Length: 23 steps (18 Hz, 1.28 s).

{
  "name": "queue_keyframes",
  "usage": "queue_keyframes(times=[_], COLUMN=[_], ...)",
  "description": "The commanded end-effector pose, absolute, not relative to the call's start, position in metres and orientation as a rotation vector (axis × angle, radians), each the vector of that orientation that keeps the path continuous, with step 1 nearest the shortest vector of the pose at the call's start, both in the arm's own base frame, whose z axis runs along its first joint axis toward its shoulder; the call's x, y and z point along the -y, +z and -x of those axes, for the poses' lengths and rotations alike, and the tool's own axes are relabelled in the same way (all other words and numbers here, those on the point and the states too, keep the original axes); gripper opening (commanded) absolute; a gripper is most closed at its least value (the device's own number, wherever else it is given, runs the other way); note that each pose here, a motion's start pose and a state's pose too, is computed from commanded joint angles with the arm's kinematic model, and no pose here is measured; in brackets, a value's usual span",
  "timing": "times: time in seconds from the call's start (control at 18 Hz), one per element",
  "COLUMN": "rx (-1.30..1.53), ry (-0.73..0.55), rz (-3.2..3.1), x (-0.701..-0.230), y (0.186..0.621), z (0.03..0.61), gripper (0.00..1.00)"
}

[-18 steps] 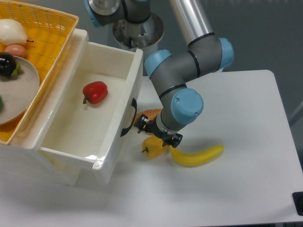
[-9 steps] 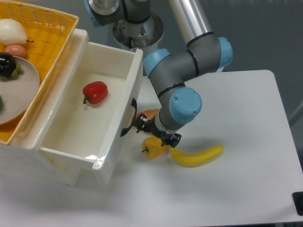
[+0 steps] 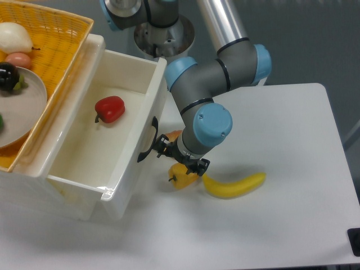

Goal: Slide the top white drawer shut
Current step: 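Push the drawer front with the gripper into the cabinet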

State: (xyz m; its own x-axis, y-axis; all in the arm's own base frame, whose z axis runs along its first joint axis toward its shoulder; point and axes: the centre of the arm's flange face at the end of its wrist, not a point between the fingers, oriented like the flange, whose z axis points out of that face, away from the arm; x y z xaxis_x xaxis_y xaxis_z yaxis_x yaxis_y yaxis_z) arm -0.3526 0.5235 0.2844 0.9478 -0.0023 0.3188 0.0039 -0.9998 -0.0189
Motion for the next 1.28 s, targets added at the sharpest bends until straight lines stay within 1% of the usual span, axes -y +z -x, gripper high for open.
queue_keyframes(times=[0.83,1.28], rx=[-0.095,-0.182], ry=[-0.511,-0.491], rz=[3.094,3.092], x=[-0.541,-0.553], y=[0.294,0.299], z=[0.314,0.292], gripper=[1.0,1.0])
